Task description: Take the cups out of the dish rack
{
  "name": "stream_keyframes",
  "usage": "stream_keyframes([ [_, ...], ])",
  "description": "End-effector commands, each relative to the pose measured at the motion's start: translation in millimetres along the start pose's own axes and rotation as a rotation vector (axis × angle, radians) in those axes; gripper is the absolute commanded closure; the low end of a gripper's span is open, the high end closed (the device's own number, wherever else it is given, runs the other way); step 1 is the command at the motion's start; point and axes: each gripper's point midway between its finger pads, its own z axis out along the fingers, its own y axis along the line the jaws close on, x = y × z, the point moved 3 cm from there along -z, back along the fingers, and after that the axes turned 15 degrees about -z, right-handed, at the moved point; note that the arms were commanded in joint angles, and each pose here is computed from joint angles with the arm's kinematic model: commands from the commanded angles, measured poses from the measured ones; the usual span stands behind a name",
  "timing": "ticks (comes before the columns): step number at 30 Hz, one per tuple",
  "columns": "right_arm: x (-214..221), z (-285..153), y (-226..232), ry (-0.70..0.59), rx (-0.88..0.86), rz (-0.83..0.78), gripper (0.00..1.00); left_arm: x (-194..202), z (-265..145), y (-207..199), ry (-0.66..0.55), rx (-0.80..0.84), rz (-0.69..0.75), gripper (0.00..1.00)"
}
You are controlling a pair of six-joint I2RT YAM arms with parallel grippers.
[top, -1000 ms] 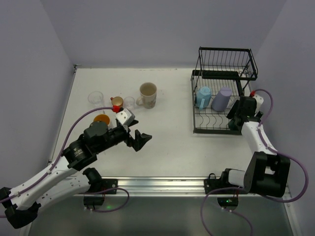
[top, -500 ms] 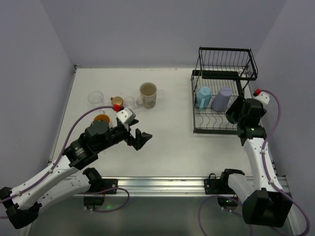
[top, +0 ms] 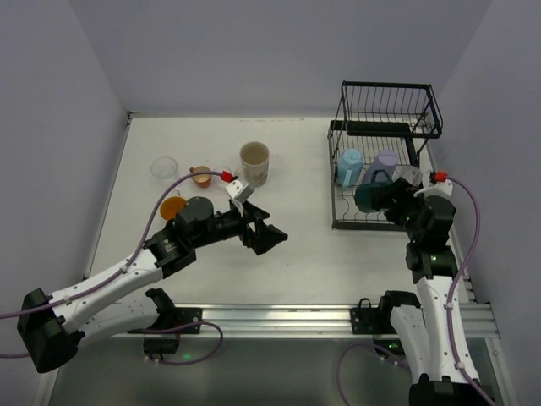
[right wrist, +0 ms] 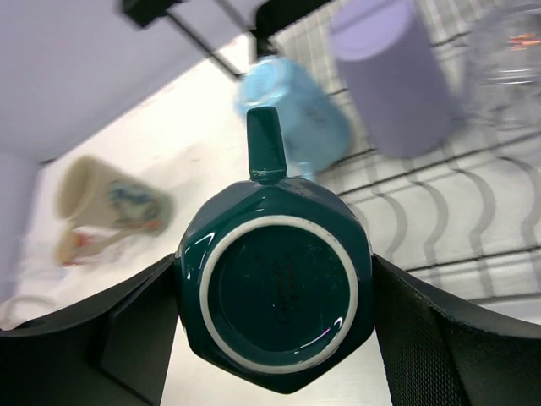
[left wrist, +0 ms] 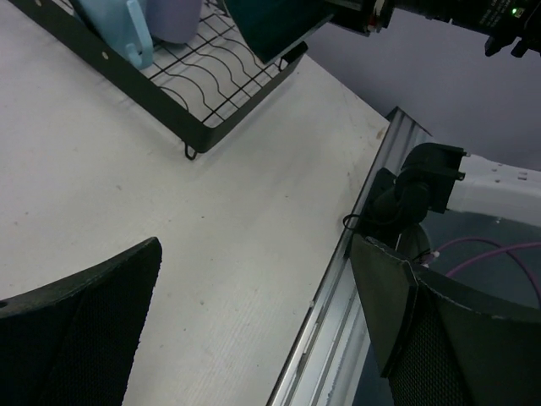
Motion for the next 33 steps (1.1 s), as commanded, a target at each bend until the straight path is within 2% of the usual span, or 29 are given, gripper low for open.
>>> stream_keyframes([
  [1,-36.0,-25.3,66.6,-0.148,-0.414,0.069,0.73,-8.2,23.0,-20.1,-0.045,0.167,-0.09,0.01],
  [2,-42.0,-30.4,77.6,-0.181,-0.487,0.074,0.73,-13.6,27.7,-25.1,-0.073,0.205,-0.091,0.01],
  [5,-38.4,-44.8,102.9,-0.173,-0.674,0.13,0.72,-9.5,43.9,-22.1,-0.067,0.236,-0.123,0.01],
  [14,-25.0,-66.9,144.2,-0.111,-0.955,0.22,0.72,-21.0,75.2,-20.1,-0.112,0.281,-0.143,0.02],
  [28,-1.1,-62.0,161.6,-0.032,-1.005,0.26,0.71,-27.8,76.6,-35.1,-0.144,0.392,-0.155,0.16],
  [33,3.3,-63.2,177.0,0.005,-1.06,0.28,0.7,-27.8,74.8,-41.2,-0.149,0.445,-0.172,0.28],
])
